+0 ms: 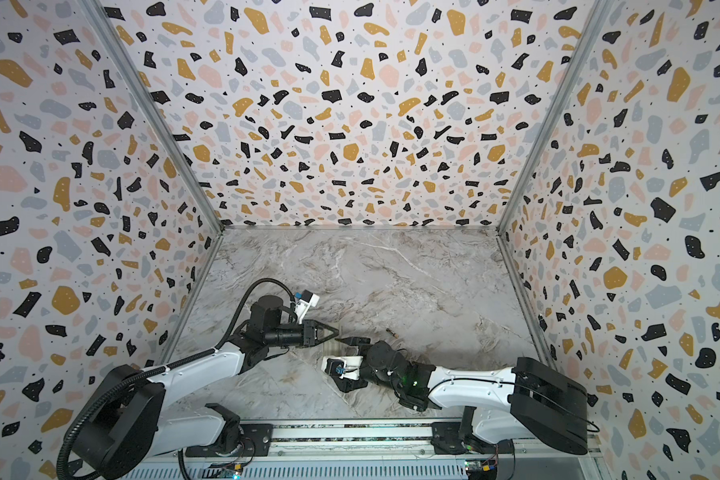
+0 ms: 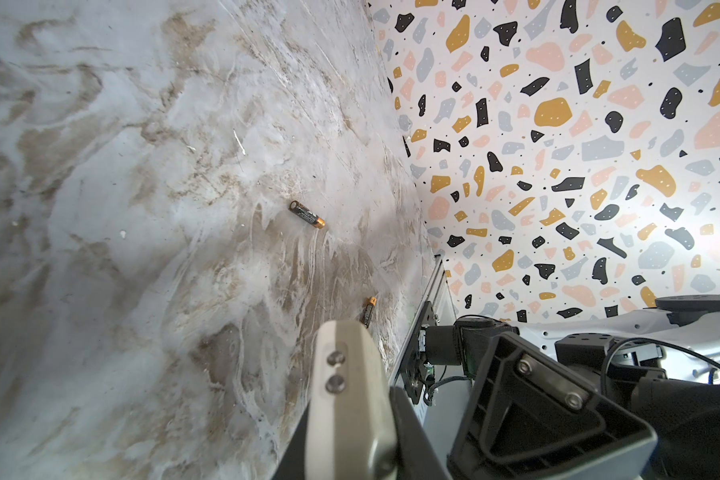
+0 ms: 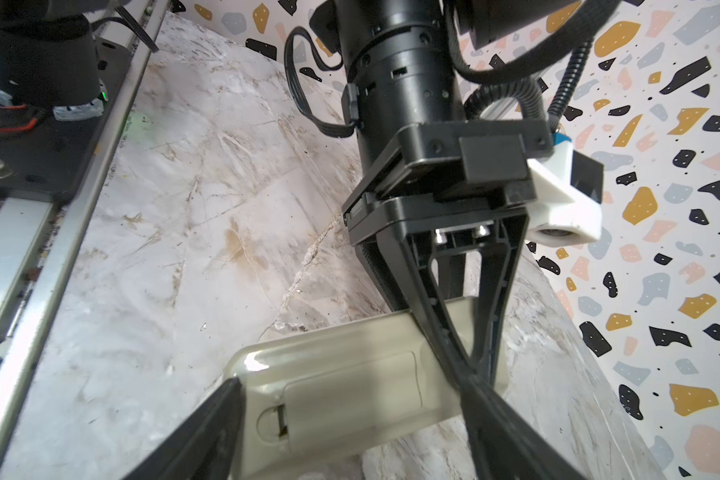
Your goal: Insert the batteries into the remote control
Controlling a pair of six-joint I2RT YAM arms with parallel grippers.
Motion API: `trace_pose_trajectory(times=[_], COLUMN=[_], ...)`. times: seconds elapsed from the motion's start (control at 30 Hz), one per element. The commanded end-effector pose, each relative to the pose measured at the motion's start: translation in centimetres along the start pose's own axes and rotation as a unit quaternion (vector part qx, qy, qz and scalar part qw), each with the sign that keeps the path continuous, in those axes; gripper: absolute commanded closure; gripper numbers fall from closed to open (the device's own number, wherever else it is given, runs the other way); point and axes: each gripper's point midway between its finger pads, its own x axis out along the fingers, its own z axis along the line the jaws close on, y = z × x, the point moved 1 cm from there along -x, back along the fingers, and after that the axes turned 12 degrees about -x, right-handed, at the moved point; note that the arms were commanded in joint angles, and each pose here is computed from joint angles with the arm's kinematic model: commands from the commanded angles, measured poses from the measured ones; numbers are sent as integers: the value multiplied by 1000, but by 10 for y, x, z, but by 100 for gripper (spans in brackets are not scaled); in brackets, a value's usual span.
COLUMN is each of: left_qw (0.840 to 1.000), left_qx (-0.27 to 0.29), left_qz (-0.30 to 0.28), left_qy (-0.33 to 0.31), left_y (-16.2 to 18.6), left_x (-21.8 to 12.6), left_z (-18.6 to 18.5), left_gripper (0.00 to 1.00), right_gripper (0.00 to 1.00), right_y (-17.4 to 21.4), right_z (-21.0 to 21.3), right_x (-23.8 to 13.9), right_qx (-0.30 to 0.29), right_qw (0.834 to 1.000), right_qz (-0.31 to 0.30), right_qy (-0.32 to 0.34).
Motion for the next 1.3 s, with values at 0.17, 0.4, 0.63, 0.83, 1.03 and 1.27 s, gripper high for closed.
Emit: trace_pose_trajectory(times=[0.17,0.4,0.63,0.83,1.03,1.27], left_qw=[1000,999,999,999,999,999], left_qx=[18,19,20,22,21,20], left_qz=[4,3,3,1,3,11], left_qy=[23,26,30,35,40,37], left_y=[4,4,4,4,4,7], left_x=[-1,-1,-2,-3,-2,1], left_z=[-10,-12,-14,-17,-19,-17], left_gripper=[100,100,100,100,100,100], right_gripper=[16,16,16,16,16,18], right_y=[6,11,13,17,19,15], right_z=[-7,-3,3,6,3,-6], right_x=[-3,0,2,2,4,5], right_qx=[-13,-18,-21,-18,-24,-37], right_qw=[999,999,999,999,998,996], right_qz=[23,35,37,43,52,60], right_qy=[23,18,7,4,12,52])
